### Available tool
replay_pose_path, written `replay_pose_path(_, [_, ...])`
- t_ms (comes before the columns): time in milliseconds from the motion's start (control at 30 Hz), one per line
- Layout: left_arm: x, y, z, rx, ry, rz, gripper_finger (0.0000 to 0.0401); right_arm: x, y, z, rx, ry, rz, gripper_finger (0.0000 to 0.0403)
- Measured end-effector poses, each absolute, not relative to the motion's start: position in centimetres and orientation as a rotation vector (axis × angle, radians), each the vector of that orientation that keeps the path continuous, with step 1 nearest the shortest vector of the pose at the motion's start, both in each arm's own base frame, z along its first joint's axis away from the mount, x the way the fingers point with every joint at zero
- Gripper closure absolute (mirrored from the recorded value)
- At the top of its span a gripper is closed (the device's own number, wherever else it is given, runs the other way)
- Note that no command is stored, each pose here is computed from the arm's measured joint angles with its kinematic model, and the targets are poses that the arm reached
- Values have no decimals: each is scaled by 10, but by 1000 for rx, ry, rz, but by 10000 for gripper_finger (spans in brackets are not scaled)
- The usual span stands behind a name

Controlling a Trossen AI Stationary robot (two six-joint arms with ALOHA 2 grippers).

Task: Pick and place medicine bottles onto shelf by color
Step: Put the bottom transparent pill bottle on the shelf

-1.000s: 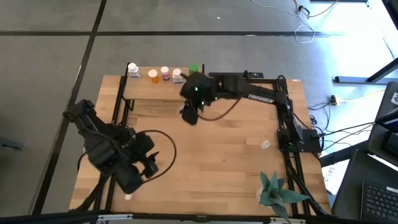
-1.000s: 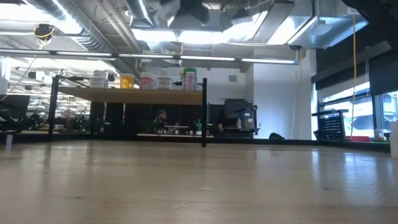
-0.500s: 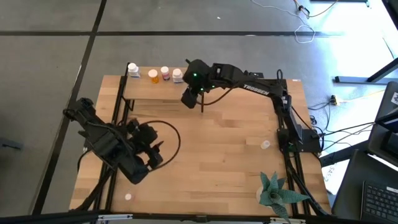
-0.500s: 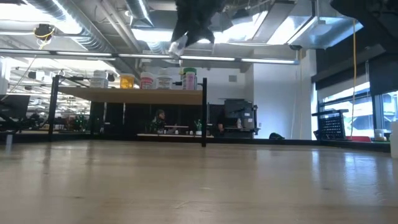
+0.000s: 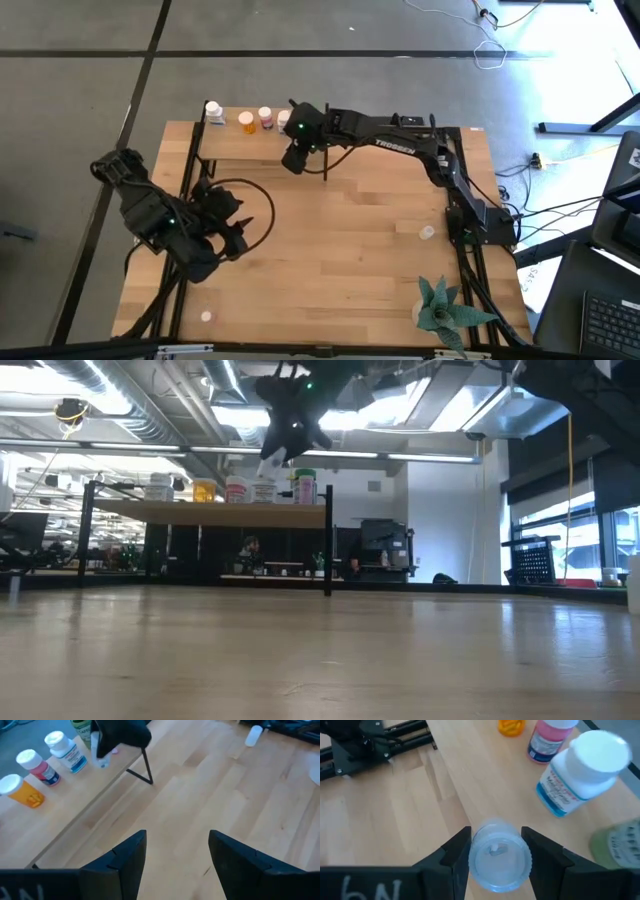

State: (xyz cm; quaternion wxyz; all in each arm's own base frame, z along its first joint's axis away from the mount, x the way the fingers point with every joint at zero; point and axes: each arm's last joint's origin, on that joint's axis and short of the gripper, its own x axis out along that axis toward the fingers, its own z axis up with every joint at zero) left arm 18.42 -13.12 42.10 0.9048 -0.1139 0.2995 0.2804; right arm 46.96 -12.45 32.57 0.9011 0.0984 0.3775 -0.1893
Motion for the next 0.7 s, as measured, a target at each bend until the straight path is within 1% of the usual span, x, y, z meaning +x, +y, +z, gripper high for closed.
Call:
replay_pose_path(133, [184,-131,421,-212,625,574,193,474,-128,315,206,804,-393,244])
replay_pose_path(367, [184,-131,421,-210,626,572,193,473,-132,314,182,801,-454,244])
replay_pose_path(700, [185,-131,421,-208,627,572,193,475,-133,303,187,851,-453,244])
